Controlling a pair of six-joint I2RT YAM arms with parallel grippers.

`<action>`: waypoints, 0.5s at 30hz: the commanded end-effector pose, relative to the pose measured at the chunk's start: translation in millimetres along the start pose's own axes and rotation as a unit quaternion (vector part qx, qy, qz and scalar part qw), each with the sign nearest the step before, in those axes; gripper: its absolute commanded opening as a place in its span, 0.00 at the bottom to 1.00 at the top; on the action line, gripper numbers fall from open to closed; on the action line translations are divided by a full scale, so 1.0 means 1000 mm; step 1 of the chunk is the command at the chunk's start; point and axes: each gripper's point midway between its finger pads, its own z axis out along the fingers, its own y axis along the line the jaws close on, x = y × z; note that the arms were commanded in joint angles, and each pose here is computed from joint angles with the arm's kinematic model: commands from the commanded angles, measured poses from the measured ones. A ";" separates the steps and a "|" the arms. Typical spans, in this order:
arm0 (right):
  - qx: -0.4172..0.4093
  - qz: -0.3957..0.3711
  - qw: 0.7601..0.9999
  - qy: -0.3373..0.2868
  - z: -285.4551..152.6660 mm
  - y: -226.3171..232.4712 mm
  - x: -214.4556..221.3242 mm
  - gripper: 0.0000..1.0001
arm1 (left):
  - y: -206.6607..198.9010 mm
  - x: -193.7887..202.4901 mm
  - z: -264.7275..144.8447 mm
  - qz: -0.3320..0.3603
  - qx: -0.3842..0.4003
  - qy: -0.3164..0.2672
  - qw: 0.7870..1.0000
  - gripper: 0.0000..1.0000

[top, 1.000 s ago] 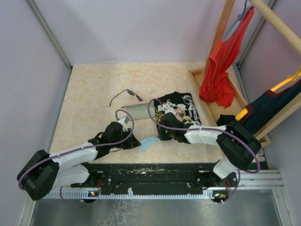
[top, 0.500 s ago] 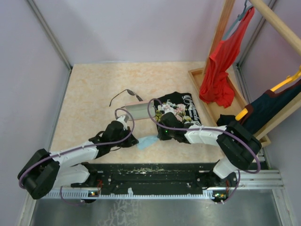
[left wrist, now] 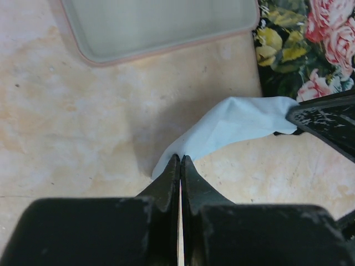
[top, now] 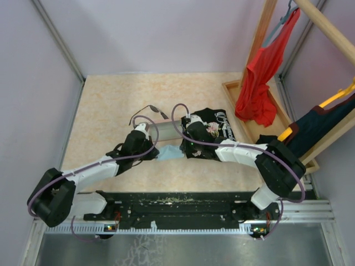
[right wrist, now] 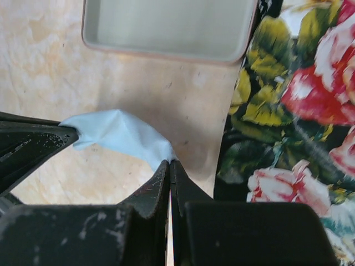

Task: Organize the sunglasses
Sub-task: Pick up the glasses cleaning cloth from the center of the board.

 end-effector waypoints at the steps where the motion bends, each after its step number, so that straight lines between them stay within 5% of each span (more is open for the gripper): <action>1: -0.007 -0.009 0.999 -0.052 0.010 0.008 -0.046 0.00 | 0.011 -0.025 0.009 0.018 -0.022 -0.023 0.999 0.00; 15: 0.015 -0.015 0.998 -0.066 0.043 -0.015 -0.090 0.00 | 0.027 -0.076 0.039 0.016 -0.029 -0.058 0.998 0.00</action>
